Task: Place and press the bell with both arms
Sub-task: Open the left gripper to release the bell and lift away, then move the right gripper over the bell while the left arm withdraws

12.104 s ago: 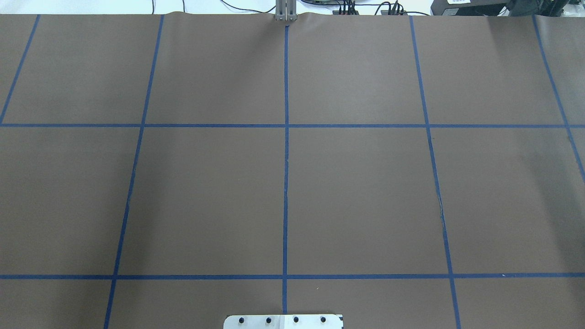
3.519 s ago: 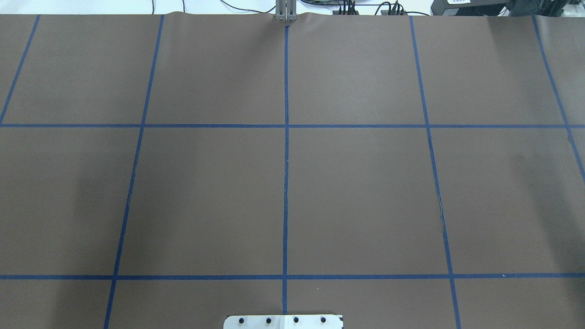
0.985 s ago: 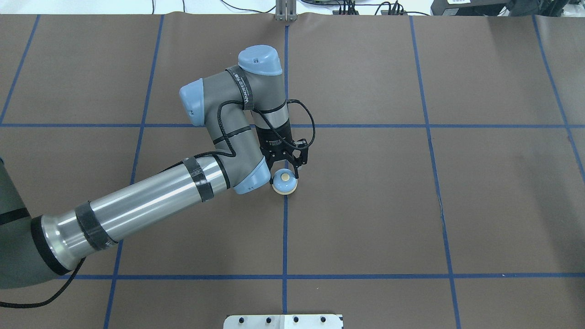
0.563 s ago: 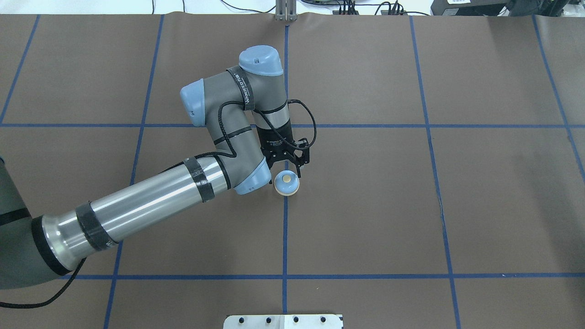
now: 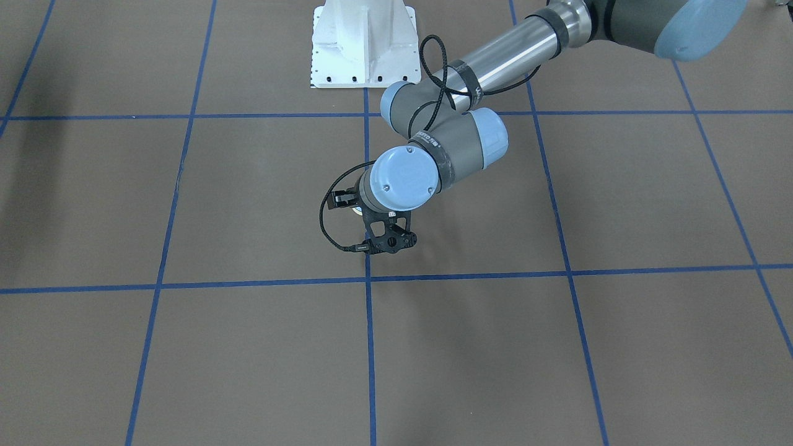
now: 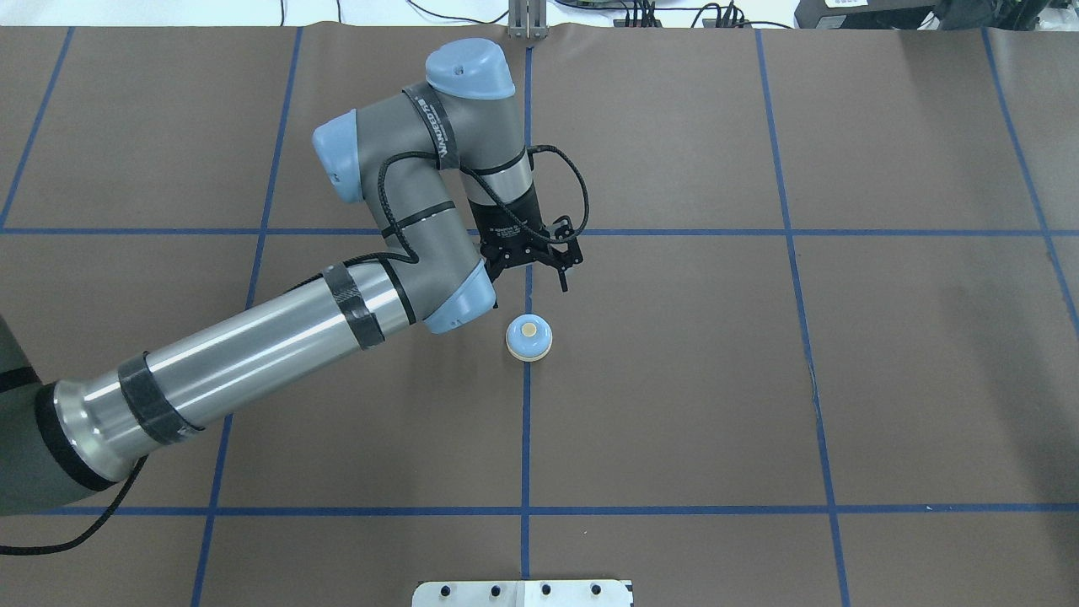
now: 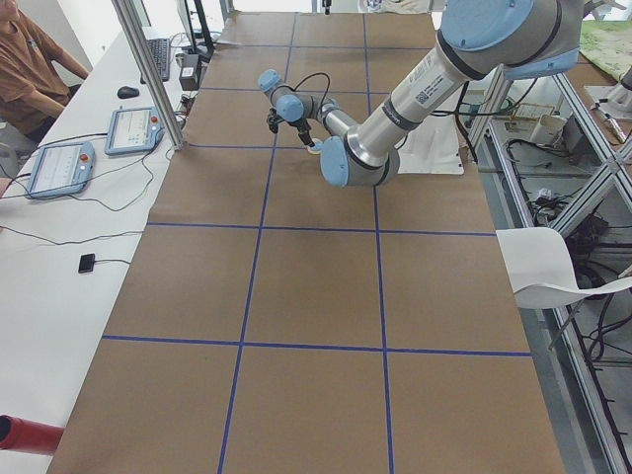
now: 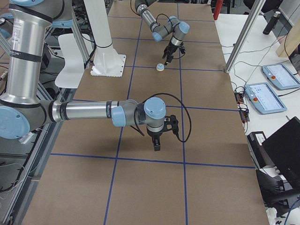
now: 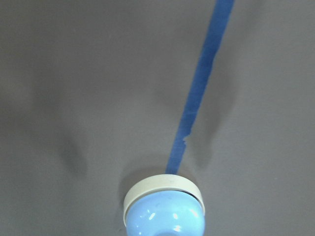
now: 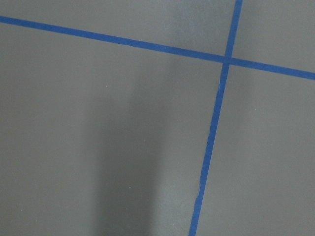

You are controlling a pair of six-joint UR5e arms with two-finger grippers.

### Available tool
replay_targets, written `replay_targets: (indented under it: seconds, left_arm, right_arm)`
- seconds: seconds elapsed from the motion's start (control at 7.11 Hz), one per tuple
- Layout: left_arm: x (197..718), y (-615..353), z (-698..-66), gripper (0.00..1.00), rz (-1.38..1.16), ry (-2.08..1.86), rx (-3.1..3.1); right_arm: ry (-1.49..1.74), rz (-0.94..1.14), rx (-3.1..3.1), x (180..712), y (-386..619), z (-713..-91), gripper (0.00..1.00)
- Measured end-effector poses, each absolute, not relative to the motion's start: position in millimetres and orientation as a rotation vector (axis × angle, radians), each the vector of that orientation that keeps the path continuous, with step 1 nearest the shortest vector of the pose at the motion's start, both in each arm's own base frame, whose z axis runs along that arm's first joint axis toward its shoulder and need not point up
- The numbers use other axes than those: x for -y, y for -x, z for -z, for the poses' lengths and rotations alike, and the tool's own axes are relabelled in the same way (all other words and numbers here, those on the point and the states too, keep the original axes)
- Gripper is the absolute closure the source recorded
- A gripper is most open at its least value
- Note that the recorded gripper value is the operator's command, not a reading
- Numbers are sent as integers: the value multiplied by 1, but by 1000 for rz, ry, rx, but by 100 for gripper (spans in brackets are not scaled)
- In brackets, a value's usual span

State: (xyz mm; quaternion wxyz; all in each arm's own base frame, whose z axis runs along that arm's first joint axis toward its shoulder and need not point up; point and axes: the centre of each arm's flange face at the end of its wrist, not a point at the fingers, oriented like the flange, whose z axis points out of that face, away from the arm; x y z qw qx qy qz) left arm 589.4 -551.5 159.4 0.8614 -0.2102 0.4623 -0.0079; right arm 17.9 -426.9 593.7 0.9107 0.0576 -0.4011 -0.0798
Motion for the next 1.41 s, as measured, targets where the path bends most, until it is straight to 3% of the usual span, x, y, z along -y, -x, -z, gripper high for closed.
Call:
replay_targets:
  seconds: [0.42,0.56,0.7,0.84,0.99,1.41]
  left_arm:
    - [574,-470,-205,1,42,298,-1038]
    - [576,-431,-237,1,17,224,-1035]
    - [575,-387,-281,1,-20,149,-1016]
    - [571,-333,-334,1,-65,83,-991]
    - [559,-273,-388,1,-107,30,-961]
    - [530,-168,-463,1,-116,-46,-897]
  right_arm:
    - [-134,93,876,490,61,-490,0]
    - [-129,51,894,501,103,-441,10]
    - [-126,9,898,502,150,-398,40]
    - [-118,-20,907,495,203,-358,88]
    - [-98,-39,925,480,266,-318,100]
    - [-56,-70,890,420,452,-231,100]
